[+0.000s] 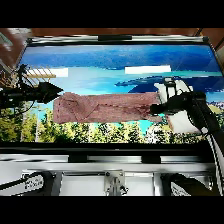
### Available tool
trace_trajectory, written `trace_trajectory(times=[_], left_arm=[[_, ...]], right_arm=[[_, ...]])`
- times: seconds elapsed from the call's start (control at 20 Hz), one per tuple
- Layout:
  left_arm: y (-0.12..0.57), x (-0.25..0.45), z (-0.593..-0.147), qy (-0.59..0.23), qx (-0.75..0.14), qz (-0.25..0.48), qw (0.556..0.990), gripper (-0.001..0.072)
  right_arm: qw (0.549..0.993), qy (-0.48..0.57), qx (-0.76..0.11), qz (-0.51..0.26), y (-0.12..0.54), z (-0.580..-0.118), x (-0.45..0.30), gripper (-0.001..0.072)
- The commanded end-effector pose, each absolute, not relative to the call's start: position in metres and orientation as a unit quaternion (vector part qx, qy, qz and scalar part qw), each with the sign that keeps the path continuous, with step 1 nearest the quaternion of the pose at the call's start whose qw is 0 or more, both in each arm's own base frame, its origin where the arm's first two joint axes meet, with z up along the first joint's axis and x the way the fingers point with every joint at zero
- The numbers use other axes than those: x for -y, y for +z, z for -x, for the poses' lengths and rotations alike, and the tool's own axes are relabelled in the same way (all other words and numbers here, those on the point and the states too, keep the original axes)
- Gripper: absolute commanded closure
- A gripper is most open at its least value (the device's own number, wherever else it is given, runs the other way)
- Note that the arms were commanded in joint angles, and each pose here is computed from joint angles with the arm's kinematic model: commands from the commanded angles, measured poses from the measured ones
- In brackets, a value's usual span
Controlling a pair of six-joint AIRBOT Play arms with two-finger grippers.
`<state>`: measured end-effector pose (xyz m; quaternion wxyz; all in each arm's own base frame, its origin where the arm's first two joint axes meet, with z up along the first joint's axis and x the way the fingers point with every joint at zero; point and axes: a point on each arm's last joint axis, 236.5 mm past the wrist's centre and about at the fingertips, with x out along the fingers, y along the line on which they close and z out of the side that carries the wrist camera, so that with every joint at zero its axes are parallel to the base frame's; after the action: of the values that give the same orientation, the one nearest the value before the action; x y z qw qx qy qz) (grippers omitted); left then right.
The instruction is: Fold the shirts.
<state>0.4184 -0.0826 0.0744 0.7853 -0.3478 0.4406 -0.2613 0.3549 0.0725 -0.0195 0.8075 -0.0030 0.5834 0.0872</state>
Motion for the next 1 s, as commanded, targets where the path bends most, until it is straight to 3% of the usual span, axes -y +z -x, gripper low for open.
trace_trajectory(times=[0.0,0.25,0.3,0.4,0.65,0.85,0.9,0.95], left_arm=[[0.075,0.082,-0.419,-0.260,-0.441,0.350,0.785,0.0087],[0.075,0.083,-0.417,-0.264,-0.443,0.349,0.782,0.0087],[0.075,0.083,-0.417,-0.263,-0.443,0.349,0.782,0.0087],[0.075,0.084,-0.417,-0.264,-0.443,0.349,0.782,0.0087],[0.075,0.083,-0.417,-0.263,-0.443,0.349,0.782,0.0087],[0.075,0.083,-0.417,-0.264,-0.443,0.349,0.782,0.0087],[0.075,0.083,-0.417,-0.264,-0.443,0.349,0.782,0.0087],[0.075,0.083,-0.417,-0.264,-0.443,0.349,0.782,0.0087]], right_arm=[[0.788,0.141,-0.599,-0.023,-0.028,-0.344,-0.120,0.0129],[0.783,0.104,-0.611,-0.054,-0.073,-0.365,-0.122,0.0131],[0.786,0.097,-0.607,-0.063,-0.077,-0.370,-0.122,0.0194],[0.801,0.089,-0.589,-0.054,-0.076,-0.382,-0.116,0.0649],[0.848,0.013,-0.530,0.027,-0.027,-0.436,-0.044,0.0664],[0.865,-0.020,-0.502,-0.002,-0.014,-0.455,-0.008,0.0663],[0.863,-0.021,-0.504,-0.001,-0.016,-0.455,-0.005,0.0641],[0.861,-0.021,-0.508,-0.001,-0.019,-0.454,-0.005,0.0505]])
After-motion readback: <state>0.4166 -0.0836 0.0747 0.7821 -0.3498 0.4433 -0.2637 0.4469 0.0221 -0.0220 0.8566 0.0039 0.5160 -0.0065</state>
